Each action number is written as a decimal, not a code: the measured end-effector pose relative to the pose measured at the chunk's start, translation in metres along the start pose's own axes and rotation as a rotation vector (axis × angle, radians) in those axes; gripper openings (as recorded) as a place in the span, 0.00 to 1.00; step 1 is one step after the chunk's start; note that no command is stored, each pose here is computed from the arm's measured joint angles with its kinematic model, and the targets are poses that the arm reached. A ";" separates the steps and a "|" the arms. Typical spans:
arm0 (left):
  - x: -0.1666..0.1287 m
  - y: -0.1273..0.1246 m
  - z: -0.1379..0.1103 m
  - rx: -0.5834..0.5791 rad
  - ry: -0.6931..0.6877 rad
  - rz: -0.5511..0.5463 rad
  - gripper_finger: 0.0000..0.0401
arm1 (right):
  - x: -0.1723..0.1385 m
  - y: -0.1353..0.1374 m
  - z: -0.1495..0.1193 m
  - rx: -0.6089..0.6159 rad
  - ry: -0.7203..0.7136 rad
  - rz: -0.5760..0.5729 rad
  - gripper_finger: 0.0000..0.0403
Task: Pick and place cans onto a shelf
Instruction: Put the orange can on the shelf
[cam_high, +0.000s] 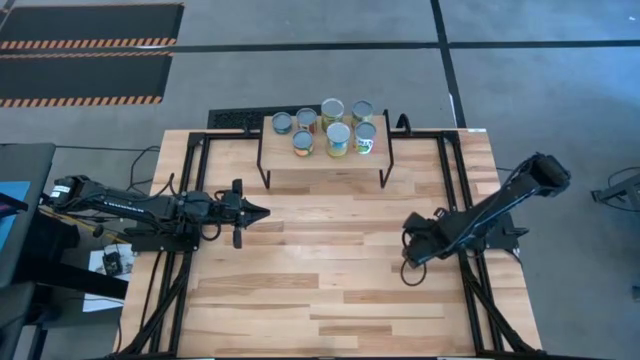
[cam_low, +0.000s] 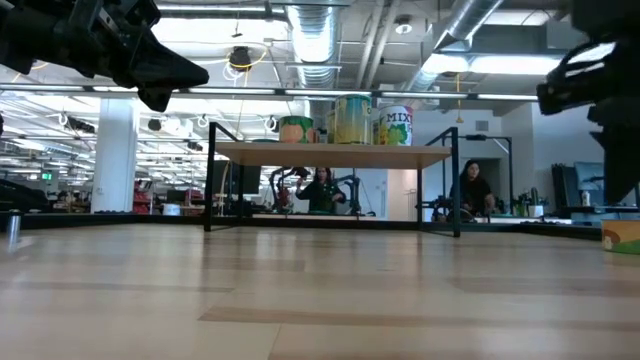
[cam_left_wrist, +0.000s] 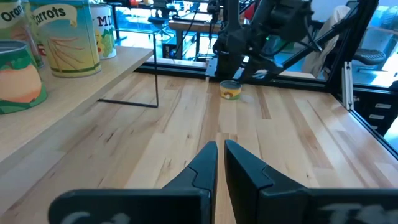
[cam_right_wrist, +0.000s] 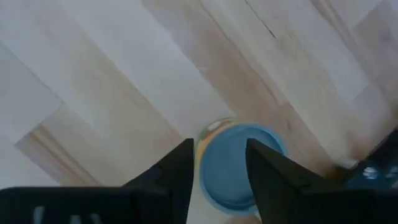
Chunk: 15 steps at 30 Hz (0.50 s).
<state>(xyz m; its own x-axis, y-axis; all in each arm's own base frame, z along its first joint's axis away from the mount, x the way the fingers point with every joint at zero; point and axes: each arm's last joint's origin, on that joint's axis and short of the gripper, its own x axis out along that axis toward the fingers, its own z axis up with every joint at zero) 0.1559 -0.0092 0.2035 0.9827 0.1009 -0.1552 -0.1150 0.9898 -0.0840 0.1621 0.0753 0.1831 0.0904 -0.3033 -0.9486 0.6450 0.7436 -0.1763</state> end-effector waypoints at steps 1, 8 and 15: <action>0.000 0.000 0.000 0.000 0.000 0.000 0.04 | 0.002 -0.001 0.001 0.011 0.005 0.001 0.41; 0.000 0.000 0.000 0.000 0.000 -0.007 0.04 | 0.021 -0.008 0.003 0.148 0.064 0.004 0.38; 0.000 0.000 0.000 -0.001 -0.001 -0.007 0.04 | 0.033 -0.007 0.003 0.186 0.082 0.053 0.26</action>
<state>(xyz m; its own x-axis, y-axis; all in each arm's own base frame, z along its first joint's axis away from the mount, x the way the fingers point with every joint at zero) 0.1559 -0.0094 0.2037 0.9836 0.0941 -0.1536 -0.1081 0.9904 -0.0858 0.1621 0.0583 0.1539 0.0714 -0.2115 -0.9748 0.7708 0.6320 -0.0807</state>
